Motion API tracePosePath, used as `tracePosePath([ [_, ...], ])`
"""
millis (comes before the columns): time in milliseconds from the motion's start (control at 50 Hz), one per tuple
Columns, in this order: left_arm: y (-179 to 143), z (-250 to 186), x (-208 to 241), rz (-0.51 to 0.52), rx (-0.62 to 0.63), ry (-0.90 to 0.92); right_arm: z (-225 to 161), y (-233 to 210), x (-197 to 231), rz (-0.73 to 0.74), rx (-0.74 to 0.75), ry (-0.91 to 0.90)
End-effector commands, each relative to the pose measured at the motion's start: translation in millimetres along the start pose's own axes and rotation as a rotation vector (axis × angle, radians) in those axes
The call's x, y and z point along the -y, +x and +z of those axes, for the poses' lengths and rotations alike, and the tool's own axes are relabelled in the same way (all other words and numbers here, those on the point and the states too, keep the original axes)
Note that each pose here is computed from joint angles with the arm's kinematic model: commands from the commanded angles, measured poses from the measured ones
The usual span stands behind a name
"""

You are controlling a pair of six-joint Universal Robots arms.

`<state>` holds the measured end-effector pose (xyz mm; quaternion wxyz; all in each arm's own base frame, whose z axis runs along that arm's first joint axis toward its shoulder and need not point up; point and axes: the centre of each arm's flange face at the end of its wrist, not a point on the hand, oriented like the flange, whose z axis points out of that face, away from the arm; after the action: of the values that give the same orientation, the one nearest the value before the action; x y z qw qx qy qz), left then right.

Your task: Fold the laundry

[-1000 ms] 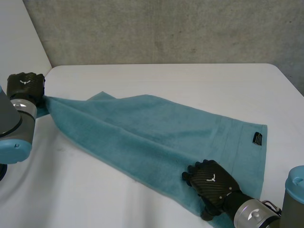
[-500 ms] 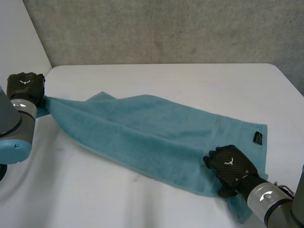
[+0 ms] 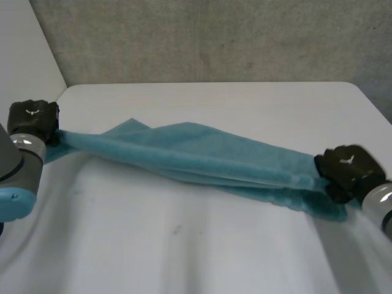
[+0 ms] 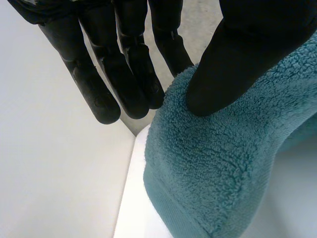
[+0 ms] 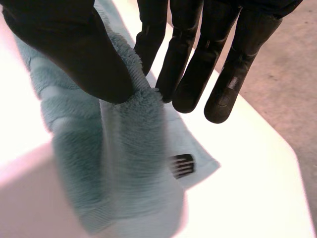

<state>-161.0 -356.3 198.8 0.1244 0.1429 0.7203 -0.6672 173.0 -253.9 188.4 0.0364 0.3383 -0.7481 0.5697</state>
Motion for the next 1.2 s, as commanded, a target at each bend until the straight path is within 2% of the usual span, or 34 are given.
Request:
tracePosePath([
  [20, -3, -39, 5, 0.02, -0.069, -0.098, -23, 22, 37, 0.0, 0.027, -0.055],
  [100, 0, -61, 6, 0.054, -0.156, -0.158, -35, 23, 46, -0.067, 0.085, -0.118],
  [120, 5, -76, 1, 0.089, -0.231, -0.209, -37, 21, 43, -0.11, 0.107, -0.153],
  [240, 14, -98, -18, 0.193, -0.337, -0.301, -39, 7, 21, -0.287, 0.206, -0.273],
  [340, 20, -90, -32, 0.265, -0.359, -0.314, -19, 4, -10, -0.339, 0.243, -0.421],
  [420, 25, -74, -40, 0.303, -0.361, -0.303, 4, 17, -7, -0.369, 0.164, -0.412],
  [440, 24, -57, -32, 0.325, -0.335, -0.249, 4, 17, -7, -0.369, 0.164, -0.412],
  [480, 26, -47, -20, 0.33, -0.317, -0.188, 16, 23, 3, -0.388, 0.108, -0.372],
  [500, 30, -35, -4, 0.332, -0.297, -0.109, 38, 36, 38, -0.404, -0.03, -0.243],
  [600, 37, 0, 67, 0.31, -0.202, 0.185, 64, 74, 103, -0.343, -0.275, -0.01],
  [620, 32, 10, 93, 0.291, -0.147, 0.285, 67, 91, 134, -0.313, -0.375, 0.104],
  [640, 32, 10, 93, 0.291, -0.147, 0.286, 67, 92, 134, -0.313, -0.376, 0.105],
  [660, 19, 23, 159, 0.204, -0.023, 0.558, 58, 127, 196, -0.247, -0.567, 0.368],
  [740, -7, 23, 220, 0.053, 0.12, 0.845, 44, 146, 237, -0.177, -0.699, 0.62],
  [820, -18, 22, 232, -0.007, 0.172, 0.914, 35, 146, 246, -0.154, -0.732, 0.707],
  [900, -12, 25, 218, -0.01, 0.149, 0.867, 29, 136, 237, -0.155, -0.696, 0.683],
  [940, -10, 29, 205, -0.006, 0.137, 0.825, 43, 118, 207, -0.158, -0.609, 0.598],
  [1020, 3, 36, 149, 0.005, 0.071, 0.668, 59, 94, 169, -0.165, -0.5, 0.494],
  [1140, 21, 35, 96, 0.026, 0.0, 0.53, 68, 69, 133, -0.169, -0.391, 0.406],
  [1200, 41, 33, 48, 0.042, -0.067, 0.415, 92, 40, 81, -0.155, -0.271, 0.269],
])
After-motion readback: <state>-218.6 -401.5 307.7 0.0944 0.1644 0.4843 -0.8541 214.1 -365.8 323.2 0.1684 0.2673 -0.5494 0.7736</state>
